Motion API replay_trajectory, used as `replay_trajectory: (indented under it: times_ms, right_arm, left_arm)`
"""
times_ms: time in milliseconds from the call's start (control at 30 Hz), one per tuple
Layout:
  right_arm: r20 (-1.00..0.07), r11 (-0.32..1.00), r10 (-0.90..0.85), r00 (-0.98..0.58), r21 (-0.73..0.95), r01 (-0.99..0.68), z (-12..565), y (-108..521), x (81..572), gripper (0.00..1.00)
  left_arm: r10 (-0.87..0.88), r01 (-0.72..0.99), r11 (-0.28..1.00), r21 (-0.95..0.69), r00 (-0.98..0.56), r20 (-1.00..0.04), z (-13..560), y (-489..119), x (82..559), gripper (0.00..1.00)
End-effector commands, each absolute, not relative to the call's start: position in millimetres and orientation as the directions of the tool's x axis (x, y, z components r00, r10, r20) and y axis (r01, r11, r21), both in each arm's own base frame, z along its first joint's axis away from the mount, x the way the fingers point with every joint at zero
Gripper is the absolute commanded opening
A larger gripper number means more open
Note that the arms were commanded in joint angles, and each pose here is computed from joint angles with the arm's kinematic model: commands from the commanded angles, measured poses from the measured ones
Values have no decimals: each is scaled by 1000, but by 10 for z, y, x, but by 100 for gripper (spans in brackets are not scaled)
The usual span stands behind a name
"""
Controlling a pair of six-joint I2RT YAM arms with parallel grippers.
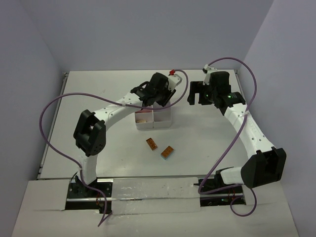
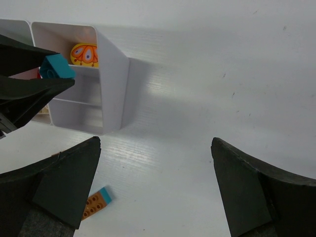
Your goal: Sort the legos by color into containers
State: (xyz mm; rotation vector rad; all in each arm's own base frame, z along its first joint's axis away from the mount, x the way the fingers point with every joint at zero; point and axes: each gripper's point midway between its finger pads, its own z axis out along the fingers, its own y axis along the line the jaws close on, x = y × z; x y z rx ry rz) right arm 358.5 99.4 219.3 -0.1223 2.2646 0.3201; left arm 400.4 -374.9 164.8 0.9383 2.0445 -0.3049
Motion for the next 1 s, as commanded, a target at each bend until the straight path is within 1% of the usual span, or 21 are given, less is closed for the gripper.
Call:
replay_trajectory:
  times_ms: [0,133,333,433,500,600,667,733,767,867,900,967]
  right_arm:
    - [-797,959,35,-603,198,-205,2391,991,3618,100]
    - [-797,959,36,-604,198,-205,2387,993,3623,100]
    - [-796,957,36,-605,202,-209,2394,1005,3626,100]
    - [-792,956,35,-610,204,-210,2385,1011,3631,100]
    - [-792,956,35,-610,204,-211,2392,1014,3641,100]
    - [-793,956,37,-609,205,-210,2401,1016,3653,100]
    - [-792,955,38,-609,208,-211,2400,1022,3660,100]
    - [-789,953,37,-614,213,-215,2391,1035,3656,100]
    - [-788,953,39,-614,215,-216,2393,1039,3659,100]
    - [-788,952,38,-615,217,-218,2398,1045,3661,100]
    - [-789,952,39,-614,217,-218,2404,1045,3662,100]
    - [-790,952,38,-612,214,-217,2406,1041,3666,100]
  left_arm:
    - [491,709,696,113,-356,-795,1742,-3774,3961,7]
    - [505,721,685,105,-367,-781,1670,-3774,3919,15]
    - [512,717,688,109,-374,-774,1619,-3765,3934,19]
    - [515,725,681,102,-375,-771,1613,-3785,3915,28]
    - [519,731,676,96,-379,-766,1597,-3789,3897,32]
    - [527,736,670,95,-382,-759,1564,-3780,3869,34]
    - [525,733,674,94,-385,-759,1565,-3772,3873,37]
    - [522,732,675,91,-386,-761,1574,-3779,3875,45]
    - [522,737,671,87,-385,-761,1578,-3792,3864,51]
    - [515,739,668,83,-380,-768,1633,-3801,3863,63]
    - [514,741,667,82,-377,-770,1653,-3810,3858,65]
    - [511,738,670,84,-376,-773,1695,-3807,3863,66]
